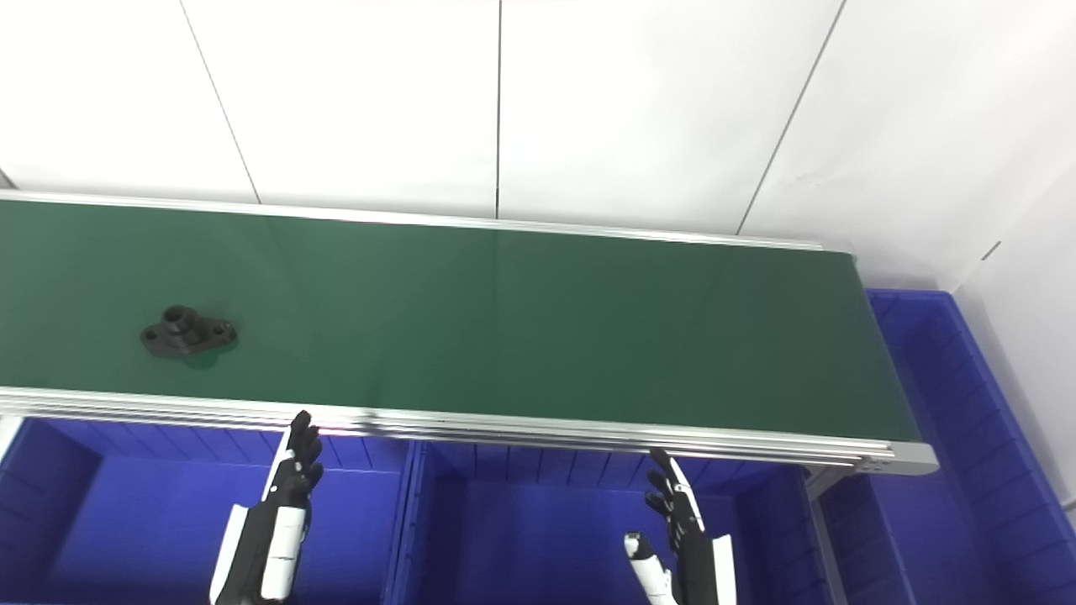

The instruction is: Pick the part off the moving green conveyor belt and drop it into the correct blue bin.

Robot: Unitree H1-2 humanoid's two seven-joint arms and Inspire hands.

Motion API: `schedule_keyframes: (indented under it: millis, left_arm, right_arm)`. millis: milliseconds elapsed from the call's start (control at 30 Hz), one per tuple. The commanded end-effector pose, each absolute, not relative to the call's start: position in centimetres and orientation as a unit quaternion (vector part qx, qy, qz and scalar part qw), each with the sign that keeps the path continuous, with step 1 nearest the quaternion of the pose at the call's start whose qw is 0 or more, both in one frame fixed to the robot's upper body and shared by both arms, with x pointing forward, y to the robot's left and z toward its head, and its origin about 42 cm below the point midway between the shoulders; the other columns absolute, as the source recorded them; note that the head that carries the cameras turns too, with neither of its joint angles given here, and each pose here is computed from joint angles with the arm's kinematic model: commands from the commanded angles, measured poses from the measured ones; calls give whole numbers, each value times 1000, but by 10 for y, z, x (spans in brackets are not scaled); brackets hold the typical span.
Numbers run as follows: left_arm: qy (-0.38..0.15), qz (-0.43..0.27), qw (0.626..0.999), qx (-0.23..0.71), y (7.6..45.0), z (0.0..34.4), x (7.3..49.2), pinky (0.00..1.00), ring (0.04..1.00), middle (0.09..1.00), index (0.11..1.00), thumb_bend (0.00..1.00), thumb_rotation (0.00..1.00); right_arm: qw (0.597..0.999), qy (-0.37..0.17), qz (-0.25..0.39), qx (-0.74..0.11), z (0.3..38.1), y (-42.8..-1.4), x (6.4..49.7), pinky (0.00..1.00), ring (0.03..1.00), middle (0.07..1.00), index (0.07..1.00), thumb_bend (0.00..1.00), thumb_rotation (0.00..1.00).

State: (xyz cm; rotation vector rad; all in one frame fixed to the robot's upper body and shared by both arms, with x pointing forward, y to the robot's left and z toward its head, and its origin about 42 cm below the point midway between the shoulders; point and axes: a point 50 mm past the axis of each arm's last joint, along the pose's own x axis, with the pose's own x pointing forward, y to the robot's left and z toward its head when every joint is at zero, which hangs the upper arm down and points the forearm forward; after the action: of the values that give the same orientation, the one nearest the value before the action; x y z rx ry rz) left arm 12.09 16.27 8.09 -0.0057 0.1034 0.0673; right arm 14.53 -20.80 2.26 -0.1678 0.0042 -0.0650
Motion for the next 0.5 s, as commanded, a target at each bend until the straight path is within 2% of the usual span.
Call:
schedule_keyframes:
  millis: [0,133,367,467]
  left_arm:
    - [23,39,999,-5,158,91,124,1000,1000,1000,1000,617,1000]
    - [31,41,999,-6,152,89,124,1000,1000,1000,1000,627,1000]
    - [40,43,998,-7,139,81,127,1000,981,1000,1000,616,1000]
    - [39,45,998,-1,136,80,128,994,974,1000,1000,655,978]
  right_arm:
    - [996,-41,-27,-80,34,-209,150,848,907,949,918,810,930]
    - [995,-38,-25,-88,33,-215,150,848,910,956,922,797,937]
    - [994,-24,-33,-100,24,-226,151,831,907,959,928,763,870]
    - [993,-23,-39,-107,22,-229,154,816,903,956,928,766,872]
